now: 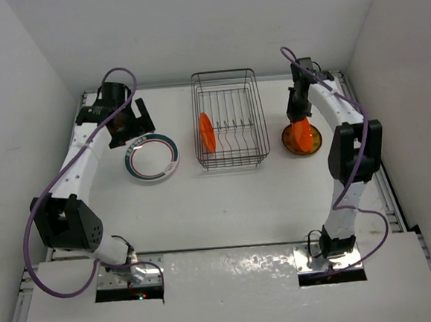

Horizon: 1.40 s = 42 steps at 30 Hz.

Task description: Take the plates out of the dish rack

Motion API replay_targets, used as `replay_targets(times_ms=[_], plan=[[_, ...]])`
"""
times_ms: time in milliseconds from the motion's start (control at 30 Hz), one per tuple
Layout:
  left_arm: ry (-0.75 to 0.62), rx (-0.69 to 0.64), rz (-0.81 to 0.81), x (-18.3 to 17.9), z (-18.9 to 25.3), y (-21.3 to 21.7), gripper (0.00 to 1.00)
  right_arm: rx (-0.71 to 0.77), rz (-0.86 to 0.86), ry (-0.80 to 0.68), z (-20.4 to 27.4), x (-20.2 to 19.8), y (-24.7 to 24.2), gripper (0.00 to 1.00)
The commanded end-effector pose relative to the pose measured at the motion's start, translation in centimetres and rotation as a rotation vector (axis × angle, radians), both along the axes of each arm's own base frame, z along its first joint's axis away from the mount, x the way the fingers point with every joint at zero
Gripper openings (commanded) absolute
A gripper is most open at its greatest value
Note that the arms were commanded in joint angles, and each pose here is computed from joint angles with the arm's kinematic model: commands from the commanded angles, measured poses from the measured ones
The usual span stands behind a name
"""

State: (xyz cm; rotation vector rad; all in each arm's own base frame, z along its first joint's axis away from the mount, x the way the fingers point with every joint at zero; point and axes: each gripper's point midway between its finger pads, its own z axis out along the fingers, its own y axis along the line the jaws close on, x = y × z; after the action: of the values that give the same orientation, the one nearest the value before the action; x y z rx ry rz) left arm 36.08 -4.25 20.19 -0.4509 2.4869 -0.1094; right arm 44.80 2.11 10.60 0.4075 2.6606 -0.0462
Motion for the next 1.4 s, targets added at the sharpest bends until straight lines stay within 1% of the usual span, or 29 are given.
replay_targets(times_ms=[0,33,67,100,133,200,267,333,367,400,500,533,567,600,667,700,733,767,800,833,867,900,1000,1067,1167,1200,1233,1333,1367], plan=[[0.004,0.020,-0.008,-0.3,0.1,0.2,1.00,-0.017,0.022,-0.111,2.1,2.1,-0.1,0.07],[0.006,0.027,-0.005,-0.4,0.0,0.4,1.00,-0.003,0.032,-0.119,2.5,2.3,0.2,0.24],[0.007,0.037,-0.002,-0.5,0.0,0.5,1.00,0.000,0.034,-0.122,2.7,2.2,0.3,0.31],[0.008,0.042,-0.001,-0.6,0.0,0.6,1.00,0.005,0.035,-0.151,3.8,2.2,0.4,0.41],[0.009,0.052,0.004,-0.7,0.0,0.8,1.00,0.010,0.025,-0.165,4.2,2.1,0.5,0.62],[0.015,0.056,0.006,-0.9,-0.2,0.9,1.00,0.009,0.013,-0.185,5.3,2.0,0.5,0.69],[0.017,0.059,0.011,-0.9,-0.3,1.0,1.00,0.028,0.026,-0.216,7.2,2.0,1.3,0.80],[0.010,0.049,0.013,-0.7,-0.1,0.9,1.00,0.046,0.069,-0.261,9.3,2.1,3.5,0.96],[0.005,0.048,0.014,-0.5,0.0,0.8,1.00,0.089,0.111,-0.281,10.0,2.1,5.3,0.99],[-0.001,0.042,0.019,-0.3,0.3,0.8,1.00,0.126,0.178,-0.311,11.0,1.9,8.6,0.99],[-0.009,0.046,0.052,0.5,0.7,1.0,1.00,0.209,0.313,-0.363,12.9,1.4,15.6,0.99],[-0.010,0.073,0.083,0.5,0.8,1.7,1.00,0.246,0.362,-0.379,13.7,0.6,19.1,0.99],[-0.023,0.075,0.112,0.6,1.4,1.9,1.00,0.267,0.384,-0.389,13.5,0.8,21.1,0.99],[-0.023,0.102,0.146,0.4,1.4,2.6,1.00,0.299,0.414,-0.399,13.9,0.1,23.9,0.99],[-0.039,0.131,0.204,0.0,2.1,3.6,1.00,0.300,0.436,-0.409,13.4,0.0,27.2,0.99],[-0.040,0.140,0.217,-0.2,2.2,3.9,1.00,0.284,0.437,-0.405,13.0,0.1,27.9,0.99],[-0.045,0.144,0.225,-0.3,2.4,4.0,1.00,0.252,0.438,-0.363,11.1,0.1,28.6,0.98],[-0.046,0.146,0.226,-0.4,2.3,4.1,1.00,0.244,0.438,-0.356,10.6,0.2,29.3,0.97],[-0.042,0.146,0.220,-0.6,2.2,4.0,1.00,0.243,0.455,-0.343,10.0,-0.2,30.6,0.92],[-0.041,0.148,0.212,-0.7,2.1,4.0,1.00,0.207,0.446,-0.295,8.1,-0.7,30.5,0.92],[-0.033,0.150,0.208,-0.8,1.9,4.0,1.00,0.203,0.438,-0.317,8.6,0.1,31.3,0.83],[-0.023,0.149,0.202,-0.9,1.6,3.9,1.00,0.159,0.414,-0.329,8.5,0.2,31.2,0.79],[-0.002,0.145,0.179,-1.5,0.9,3.7,1.00,0.095,0.377,-0.317,6.7,0.2,30.4,0.69],[0.007,0.150,0.163,-1.8,0.3,3.7,1.00,0.079,0.380,-0.310,5.7,0.4,30.3,0.63],[0.026,0.159,0.147,-2.2,-0.4,3.7,1.00,0.111,0.422,-0.272,3.6,0.5,31.6,0.49],[0.028,0.161,0.142,-2.2,-0.5,3.7,1.00,0.134,0.437,-0.258,3.0,0.4,32.2,0.39],[0.030,0.162,0.141,-2.2,-0.6,3.7,1.00,0.143,0.438,-0.244,2.3,0.3,32.5,0.34],[0.034,0.168,0.128,-2.3,-0.7,3.7,1.00,0.161,0.434,-0.222,0.6,0.0,32.9,0.26],[0.034,0.171,0.126,-2.2,-0.7,3.8,1.00,0.166,0.430,-0.222,0.6,0.1,32.9,0.25]])
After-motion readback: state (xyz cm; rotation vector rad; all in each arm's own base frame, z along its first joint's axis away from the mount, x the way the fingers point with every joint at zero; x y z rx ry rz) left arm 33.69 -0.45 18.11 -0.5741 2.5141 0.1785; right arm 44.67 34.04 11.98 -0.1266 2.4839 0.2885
